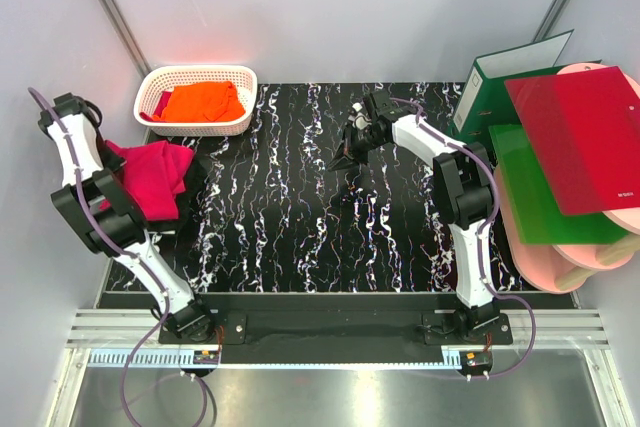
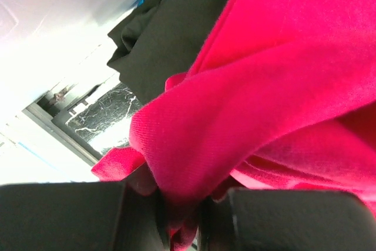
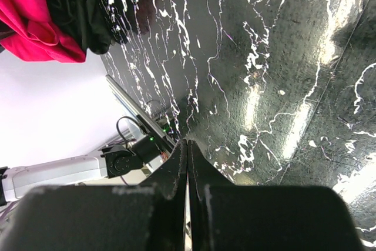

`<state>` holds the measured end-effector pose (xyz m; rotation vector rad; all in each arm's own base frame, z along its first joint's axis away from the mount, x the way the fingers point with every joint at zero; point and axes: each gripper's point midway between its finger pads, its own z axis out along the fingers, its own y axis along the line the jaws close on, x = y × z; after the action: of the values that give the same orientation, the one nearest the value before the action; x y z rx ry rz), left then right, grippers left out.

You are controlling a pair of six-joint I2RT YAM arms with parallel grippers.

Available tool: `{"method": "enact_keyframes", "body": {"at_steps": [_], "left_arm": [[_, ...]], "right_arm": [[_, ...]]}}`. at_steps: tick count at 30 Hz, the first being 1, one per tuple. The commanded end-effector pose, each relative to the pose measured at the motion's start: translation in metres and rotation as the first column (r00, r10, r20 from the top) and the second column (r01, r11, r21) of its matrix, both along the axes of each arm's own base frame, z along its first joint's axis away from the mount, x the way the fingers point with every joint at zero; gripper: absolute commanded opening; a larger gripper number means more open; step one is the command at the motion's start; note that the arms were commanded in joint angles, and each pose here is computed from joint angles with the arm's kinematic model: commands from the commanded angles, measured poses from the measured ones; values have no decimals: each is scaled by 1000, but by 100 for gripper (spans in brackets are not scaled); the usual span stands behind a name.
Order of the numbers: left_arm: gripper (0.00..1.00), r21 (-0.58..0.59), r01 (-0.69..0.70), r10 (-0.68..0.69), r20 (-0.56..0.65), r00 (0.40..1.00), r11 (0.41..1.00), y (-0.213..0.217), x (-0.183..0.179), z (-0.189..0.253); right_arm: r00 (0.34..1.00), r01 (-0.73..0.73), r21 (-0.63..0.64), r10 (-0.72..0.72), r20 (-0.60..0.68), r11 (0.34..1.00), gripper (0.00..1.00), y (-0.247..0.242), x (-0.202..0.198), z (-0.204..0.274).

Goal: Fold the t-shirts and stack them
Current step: Put the neatly folded tshirt into the corner of the board with the left arm

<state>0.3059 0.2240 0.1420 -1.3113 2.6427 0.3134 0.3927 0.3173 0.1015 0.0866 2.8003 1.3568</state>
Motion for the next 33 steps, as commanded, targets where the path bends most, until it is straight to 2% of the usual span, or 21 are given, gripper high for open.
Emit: {"method": "enact_keyframes", "body": {"at_steps": [1, 2, 3, 5, 6, 8, 12, 14, 17, 18, 20, 21, 22, 23, 26, 28, 29, 31, 32, 33], "left_arm": [[16, 62, -39, 34, 85, 996, 997, 35, 24, 2], [25, 64, -38, 32, 96, 995, 997, 36, 28, 3], [53, 63, -37, 30, 106, 994, 997, 37, 31, 5], [76, 78, -43, 33, 131, 991, 996, 38, 34, 14], [97, 91, -51, 37, 141, 989, 995, 40, 34, 19], [99, 102, -52, 33, 177, 984, 993, 37, 34, 30], [99, -6, 13, -12, 220, 976, 1000, 5, 35, 20], [99, 15, 38, -41, 304, 952, 999, -4, 39, 40], [99, -60, 110, -71, 452, 889, 992, -34, 49, 64], [99, -143, 160, -68, 501, 863, 977, -54, 54, 66], [97, -186, 195, -52, 582, 811, 963, -72, 59, 82], [96, -202, 196, -42, 586, 809, 960, -78, 56, 78], [94, -164, 210, -62, 630, 774, 964, -80, 58, 91], [93, -153, 199, -59, 631, 774, 968, -80, 55, 93], [99, -20, 133, -92, 622, 778, 991, -69, 44, 110], [99, 45, 142, -136, 663, 736, 989, -71, 41, 129], [97, 26, 181, -150, 686, 712, 983, -80, 43, 132], [74, -32, 246, -150, 714, 684, 969, -96, 50, 123], [51, -100, 310, -135, 745, 653, 945, -114, 54, 120], [1, -196, 325, -85, 729, 679, 925, -124, 52, 92]], "right_arm": [[1000, -17, 37, 17, 17, 999, 2, 4, 2, 14], [1000, -18, 40, 17, 19, 999, 2, 4, 2, 15], [1000, -19, 38, 19, 15, 999, 3, 4, 1, 14], [1000, -21, 39, 21, 16, 999, 2, 4, 1, 14], [1000, -20, 38, 20, 12, 999, 3, 4, 0, 13], [1000, -21, 39, 21, 16, 999, 2, 4, 1, 14], [1000, -21, 41, 20, 10, 999, 3, 4, 0, 13], [1000, -23, 40, 23, 5, 999, 3, 5, -1, 12], [1000, -26, 43, 26, 4, 999, 3, 5, -2, 12], [1000, -26, 43, 26, 0, 999, 3, 6, -2, 10], [999, -33, 47, 33, -6, 998, 3, 8, -3, 10], [999, -34, 48, 35, -7, 998, 3, 9, -4, 9], [999, -40, 50, 40, -7, 998, 3, 10, -5, 10], [999, -40, 51, 41, -9, 998, 3, 10, -5, 10], [999, -49, 55, 50, -9, 997, 3, 12, -8, 10], [999, -50, 54, 50, -15, 997, 3, 11, -8, 8], [999, -51, 55, 52, -15, 997, 3, 12, -9, 7], [998, -52, 55, 53, -19, 997, 3, 11, -9, 6], [998, -51, 55, 53, -23, 997, 3, 12, -9, 5], [998, -52, 56, 53, -27, 997, 3, 12, -10, 4]]}}
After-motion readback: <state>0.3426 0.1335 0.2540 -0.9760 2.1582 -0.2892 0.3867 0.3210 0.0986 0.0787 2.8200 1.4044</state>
